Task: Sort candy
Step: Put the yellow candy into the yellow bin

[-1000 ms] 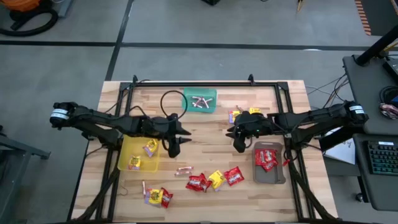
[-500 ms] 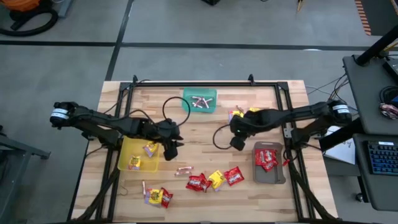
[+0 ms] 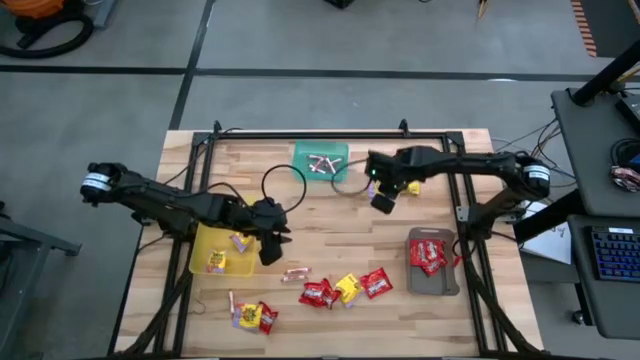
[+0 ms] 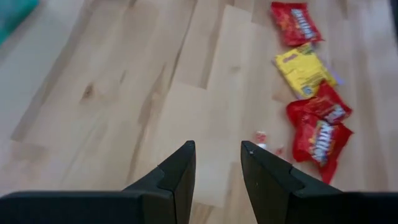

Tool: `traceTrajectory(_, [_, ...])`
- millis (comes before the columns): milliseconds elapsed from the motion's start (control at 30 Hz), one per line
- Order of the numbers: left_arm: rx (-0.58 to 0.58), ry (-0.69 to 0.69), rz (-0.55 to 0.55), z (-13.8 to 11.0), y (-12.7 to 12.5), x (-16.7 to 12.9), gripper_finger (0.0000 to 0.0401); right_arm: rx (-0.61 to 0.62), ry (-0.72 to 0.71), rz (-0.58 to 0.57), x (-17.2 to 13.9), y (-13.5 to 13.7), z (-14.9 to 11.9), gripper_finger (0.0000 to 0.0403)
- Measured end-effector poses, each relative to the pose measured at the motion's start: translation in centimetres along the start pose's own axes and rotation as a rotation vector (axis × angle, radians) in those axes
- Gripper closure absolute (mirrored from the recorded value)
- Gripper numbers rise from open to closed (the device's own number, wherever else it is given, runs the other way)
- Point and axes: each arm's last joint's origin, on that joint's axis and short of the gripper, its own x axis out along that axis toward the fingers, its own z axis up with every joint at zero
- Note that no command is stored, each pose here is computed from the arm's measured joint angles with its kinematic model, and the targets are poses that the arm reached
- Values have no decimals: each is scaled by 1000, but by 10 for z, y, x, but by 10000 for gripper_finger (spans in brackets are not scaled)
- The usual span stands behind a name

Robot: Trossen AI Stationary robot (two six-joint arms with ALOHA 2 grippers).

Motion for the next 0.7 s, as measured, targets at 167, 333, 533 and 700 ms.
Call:
traceTrajectory(167, [21, -50, -21, 0, -12, -1, 289, 86, 19, 5, 7, -29, 1, 346])
traceTrajectory(333, [45, -66, -14, -3, -20, -3, 289, 159, 24, -13, 12, -51, 1, 339])
traceTrajectory(533, [54, -62, -27, -6, -25, -4, 289, 216, 7, -18, 10, -66, 4, 316])
traceTrajectory(700, [62, -56, -32, -7, -27, -4, 289, 254, -4, 59, 7, -70, 7, 290])
